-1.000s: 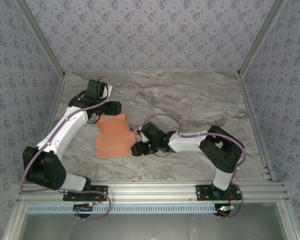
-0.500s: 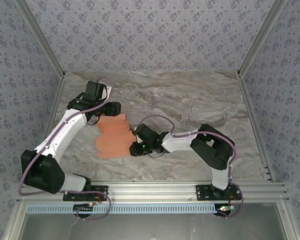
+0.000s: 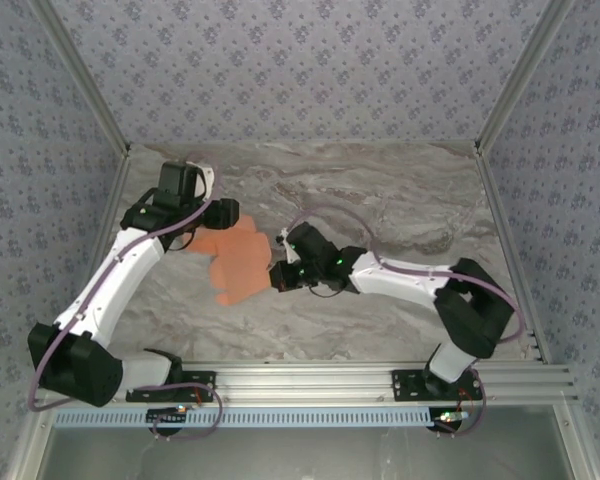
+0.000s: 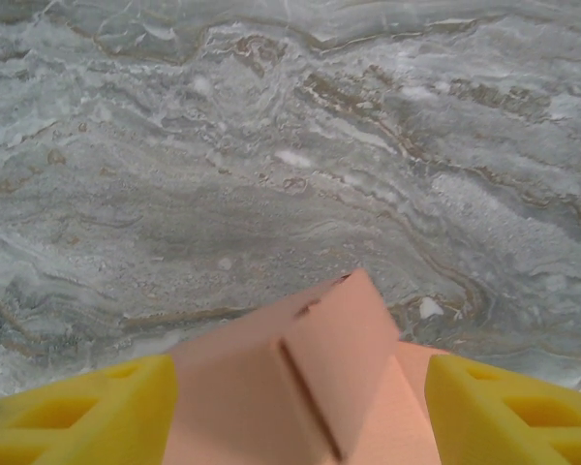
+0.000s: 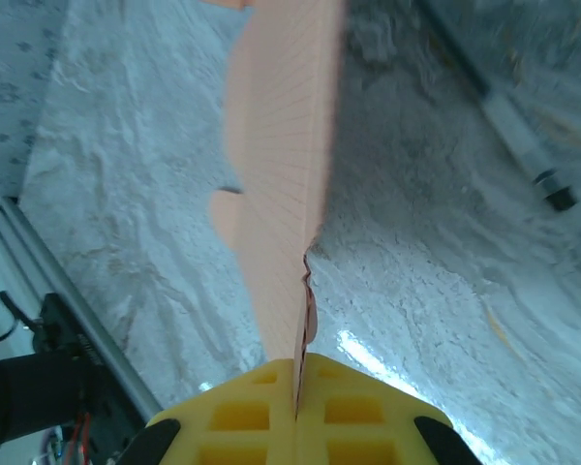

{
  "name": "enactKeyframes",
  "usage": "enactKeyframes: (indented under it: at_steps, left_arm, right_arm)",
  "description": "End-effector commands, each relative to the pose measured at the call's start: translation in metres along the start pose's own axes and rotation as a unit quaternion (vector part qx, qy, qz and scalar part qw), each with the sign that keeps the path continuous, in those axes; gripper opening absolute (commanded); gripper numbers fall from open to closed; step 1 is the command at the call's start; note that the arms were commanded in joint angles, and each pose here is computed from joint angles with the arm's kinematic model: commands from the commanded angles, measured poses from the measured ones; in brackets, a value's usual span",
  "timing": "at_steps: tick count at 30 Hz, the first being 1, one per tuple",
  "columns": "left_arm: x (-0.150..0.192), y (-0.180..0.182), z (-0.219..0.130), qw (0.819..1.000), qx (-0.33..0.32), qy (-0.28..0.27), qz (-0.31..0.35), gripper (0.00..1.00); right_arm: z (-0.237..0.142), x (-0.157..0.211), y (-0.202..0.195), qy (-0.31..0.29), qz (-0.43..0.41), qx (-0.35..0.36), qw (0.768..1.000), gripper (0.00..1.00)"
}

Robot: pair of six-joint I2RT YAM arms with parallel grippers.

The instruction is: Fold the paper box

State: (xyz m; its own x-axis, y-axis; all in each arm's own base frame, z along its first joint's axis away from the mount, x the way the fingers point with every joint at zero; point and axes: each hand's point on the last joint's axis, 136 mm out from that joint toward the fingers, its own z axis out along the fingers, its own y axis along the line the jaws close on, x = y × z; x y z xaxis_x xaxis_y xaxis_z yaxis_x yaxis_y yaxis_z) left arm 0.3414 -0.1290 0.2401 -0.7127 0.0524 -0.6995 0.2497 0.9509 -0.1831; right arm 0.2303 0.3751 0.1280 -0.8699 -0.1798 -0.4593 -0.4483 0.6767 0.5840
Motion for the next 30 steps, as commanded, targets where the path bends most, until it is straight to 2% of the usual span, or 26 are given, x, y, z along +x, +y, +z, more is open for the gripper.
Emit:
enactKeyframes:
  at_steps: [1,7,11,14,19,22,27,30]
  left_arm:
    - [-0.030,-0.024,-0.027,0.997,0.044,-0.060,0.009,0.68]
    - [-0.033,-0.066,-0.049,0.987,0.085,-0.088,0.108,0.69]
    - [-0.022,-0.090,-0.042,0.975,0.106,-0.070,0.182,0.71]
    - [-0.017,-0.105,-0.031,0.964,0.117,-0.052,0.234,0.71]
    - [-0.008,-0.135,-0.018,0.933,0.171,-0.022,0.317,0.71]
    - [-0.007,-0.153,-0.015,0.916,0.203,-0.018,0.345,0.72]
    - [-0.017,-0.162,-0.015,0.909,0.201,-0.030,0.363,0.71]
    - [-0.010,-0.162,-0.017,0.902,0.204,-0.018,0.381,0.71]
  right_arm:
    - [-0.037,-0.004,-0.011,0.015,-0.028,0.033,0.999,0.00]
    - [-0.098,-0.008,-0.050,0.027,-0.026,0.073,0.997,0.00]
    - [-0.138,-0.011,-0.060,0.026,-0.031,0.080,0.996,0.00]
    - [-0.167,-0.012,-0.067,0.032,-0.040,0.099,0.994,0.00]
    - [-0.207,-0.018,-0.070,0.029,-0.044,0.120,0.991,0.00]
    - [-0.220,-0.012,-0.073,0.042,-0.042,0.138,0.989,0.00]
    - [-0.242,-0.013,-0.082,0.047,-0.058,0.190,0.979,0.00]
    - [-0.251,-0.015,-0.082,0.045,-0.073,0.205,0.975,0.00]
